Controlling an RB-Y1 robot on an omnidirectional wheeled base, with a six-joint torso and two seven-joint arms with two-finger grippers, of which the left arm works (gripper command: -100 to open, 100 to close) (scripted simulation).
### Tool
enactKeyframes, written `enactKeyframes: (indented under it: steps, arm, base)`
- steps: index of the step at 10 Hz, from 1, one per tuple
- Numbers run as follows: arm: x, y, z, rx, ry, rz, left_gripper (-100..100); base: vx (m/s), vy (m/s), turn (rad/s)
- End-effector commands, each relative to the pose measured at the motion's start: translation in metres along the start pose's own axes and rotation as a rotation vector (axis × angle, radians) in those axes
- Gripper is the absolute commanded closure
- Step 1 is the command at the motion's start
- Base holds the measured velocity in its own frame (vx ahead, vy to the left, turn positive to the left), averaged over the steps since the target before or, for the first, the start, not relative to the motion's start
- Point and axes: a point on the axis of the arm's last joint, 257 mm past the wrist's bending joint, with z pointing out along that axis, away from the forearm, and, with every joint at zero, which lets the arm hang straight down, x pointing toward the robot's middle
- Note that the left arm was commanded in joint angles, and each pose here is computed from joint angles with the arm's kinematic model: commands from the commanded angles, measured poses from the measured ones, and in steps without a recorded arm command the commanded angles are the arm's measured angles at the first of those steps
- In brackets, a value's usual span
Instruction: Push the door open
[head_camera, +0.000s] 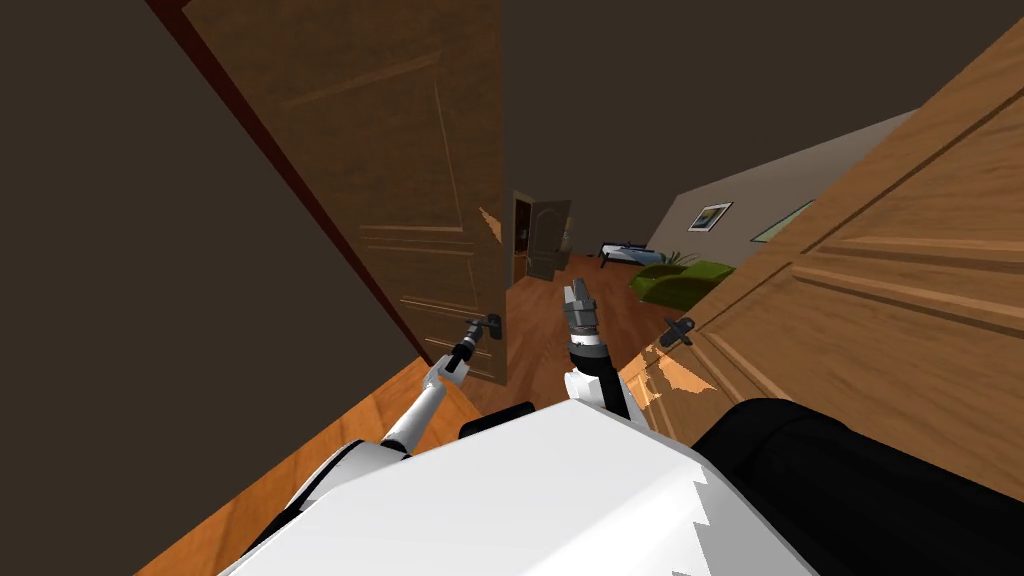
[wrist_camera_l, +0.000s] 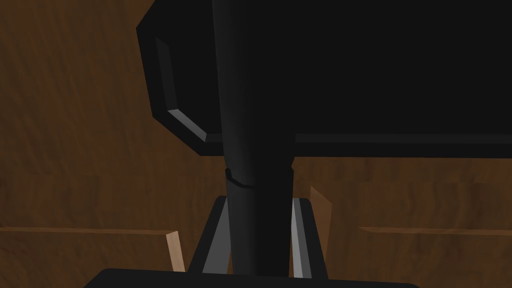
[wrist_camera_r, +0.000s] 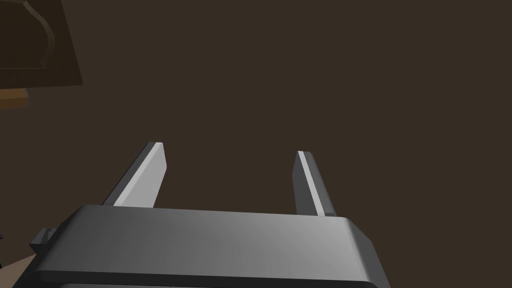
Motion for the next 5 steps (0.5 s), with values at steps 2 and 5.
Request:
enactKeyframes:
  steps: [2, 5]
  arm:
    - [-0.022, -0.006, -0.0001, 0.011, -0.041, 0.009, 100]
    - [-0.033, -0.005, -0.0021, 0.009, -0.073, 0.005, 100]
  base:
    - [0.108, -0.177, 0.083]
    - [0.125, -0.186, 0.100]
